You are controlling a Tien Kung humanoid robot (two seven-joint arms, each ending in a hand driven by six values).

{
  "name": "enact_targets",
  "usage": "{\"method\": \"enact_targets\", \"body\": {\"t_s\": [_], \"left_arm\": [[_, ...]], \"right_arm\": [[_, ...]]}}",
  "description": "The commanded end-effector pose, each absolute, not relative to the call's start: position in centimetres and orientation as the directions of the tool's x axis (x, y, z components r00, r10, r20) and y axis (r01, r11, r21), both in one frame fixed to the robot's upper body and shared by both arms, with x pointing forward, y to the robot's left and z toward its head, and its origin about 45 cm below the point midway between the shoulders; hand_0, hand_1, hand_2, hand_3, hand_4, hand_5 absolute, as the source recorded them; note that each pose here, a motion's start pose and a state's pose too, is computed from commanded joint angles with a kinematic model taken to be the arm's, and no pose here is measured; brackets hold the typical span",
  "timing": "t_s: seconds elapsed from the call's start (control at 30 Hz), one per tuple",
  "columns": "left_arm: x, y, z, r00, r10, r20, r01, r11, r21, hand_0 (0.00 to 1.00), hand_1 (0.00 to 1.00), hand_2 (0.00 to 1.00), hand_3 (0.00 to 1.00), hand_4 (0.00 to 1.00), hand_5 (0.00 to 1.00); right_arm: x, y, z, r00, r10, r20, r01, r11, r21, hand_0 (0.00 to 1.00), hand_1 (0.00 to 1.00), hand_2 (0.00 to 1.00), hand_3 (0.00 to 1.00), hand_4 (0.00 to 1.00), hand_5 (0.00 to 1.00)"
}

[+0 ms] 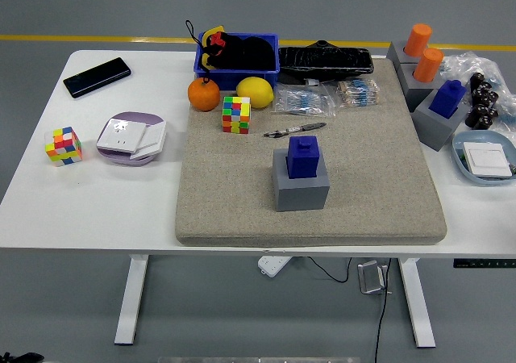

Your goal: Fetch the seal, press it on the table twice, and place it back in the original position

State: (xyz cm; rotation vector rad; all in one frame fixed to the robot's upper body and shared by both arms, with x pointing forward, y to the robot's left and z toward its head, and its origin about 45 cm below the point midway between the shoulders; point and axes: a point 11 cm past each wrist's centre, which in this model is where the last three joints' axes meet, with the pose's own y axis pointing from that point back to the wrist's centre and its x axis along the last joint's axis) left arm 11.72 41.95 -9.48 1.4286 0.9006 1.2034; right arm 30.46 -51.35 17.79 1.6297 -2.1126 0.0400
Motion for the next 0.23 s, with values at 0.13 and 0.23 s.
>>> {"method": "enact_targets", "body": {"t_s": [0.13,0.23], "left_arm": [[11.72,41.97,-9.47,0.222,0.952,0.213,-0.065,-0.203,0.977,0.719,0.690,0.679,0.747,0.678,0.262],[11.72,41.96,-9.47,0.222,0.952,0.213,-0.065,-0.203,0.977,0.719,0.690,0.679,0.747,0.678,0.262]], "right_arm": [[30.46,-51.48,17.93,-0.191,-0.906,0.378,-0.920,0.299,0.252,0.908,0.840,0.827,0.801,0.998,0.350],[30.47,-51.52,17.98,-0.191,-0.905,0.380,-0.920,0.299,0.251,0.908,0.840,0.827,0.801,0.998,0.350]]}}
